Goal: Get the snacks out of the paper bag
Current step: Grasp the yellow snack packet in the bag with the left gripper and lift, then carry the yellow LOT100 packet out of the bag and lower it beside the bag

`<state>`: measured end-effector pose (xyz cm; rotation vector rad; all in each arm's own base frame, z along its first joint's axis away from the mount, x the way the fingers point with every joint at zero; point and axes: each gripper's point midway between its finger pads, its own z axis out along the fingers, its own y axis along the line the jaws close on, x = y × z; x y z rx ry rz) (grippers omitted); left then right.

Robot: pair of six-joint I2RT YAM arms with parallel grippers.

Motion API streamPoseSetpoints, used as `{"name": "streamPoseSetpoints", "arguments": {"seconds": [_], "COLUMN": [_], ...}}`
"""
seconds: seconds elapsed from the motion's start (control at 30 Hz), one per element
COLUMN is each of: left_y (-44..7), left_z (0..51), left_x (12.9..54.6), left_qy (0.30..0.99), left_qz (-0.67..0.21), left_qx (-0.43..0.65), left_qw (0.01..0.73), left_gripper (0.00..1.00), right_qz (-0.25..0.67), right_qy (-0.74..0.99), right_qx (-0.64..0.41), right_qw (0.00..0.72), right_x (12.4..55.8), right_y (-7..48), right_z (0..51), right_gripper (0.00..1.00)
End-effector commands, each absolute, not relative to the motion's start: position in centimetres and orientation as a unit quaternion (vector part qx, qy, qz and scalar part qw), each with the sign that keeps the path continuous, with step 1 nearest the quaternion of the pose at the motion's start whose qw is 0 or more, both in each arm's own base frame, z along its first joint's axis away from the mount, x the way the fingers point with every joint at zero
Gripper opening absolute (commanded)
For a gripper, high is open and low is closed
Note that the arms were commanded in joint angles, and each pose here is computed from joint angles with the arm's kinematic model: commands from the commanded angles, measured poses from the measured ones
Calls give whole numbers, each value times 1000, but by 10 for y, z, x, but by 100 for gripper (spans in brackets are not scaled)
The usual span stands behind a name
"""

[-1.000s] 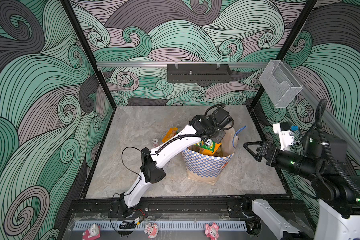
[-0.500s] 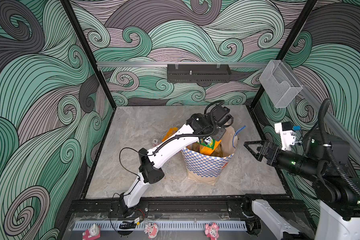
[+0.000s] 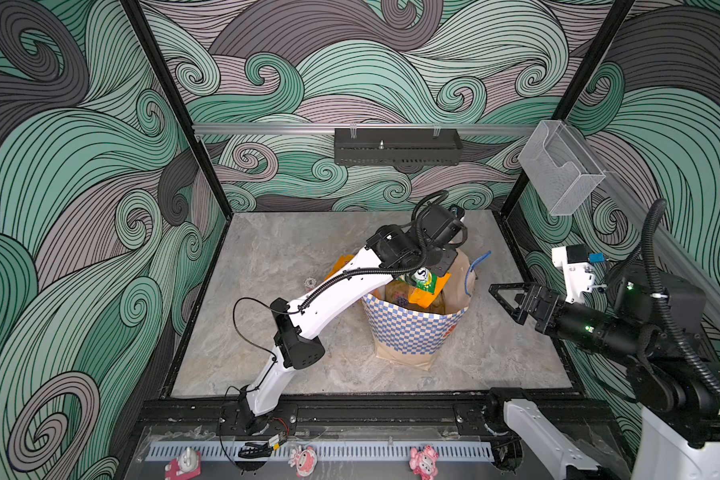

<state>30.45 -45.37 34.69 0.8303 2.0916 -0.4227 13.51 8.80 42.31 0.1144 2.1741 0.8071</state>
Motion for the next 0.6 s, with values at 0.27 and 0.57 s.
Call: {"name": "streamPoseSetpoints", "arguments": {"seconds": [0.27, 0.57], "left_y": [-421, -401], "left_z": [534, 597], "left_x": [280, 266], "left_qy": [699, 637], "left_qz": [-292, -333], "left_qx": [264, 233], "left_qw": [596, 655], "left_gripper": [0, 0], "right_qz": [324, 323], "right_qy": [838, 834], "right_qx": [35, 37], "right_qw": [437, 446], "right_x": [132, 132], "right_y": [88, 87], "right_z": [445, 449], "right_gripper": [97, 97]}}
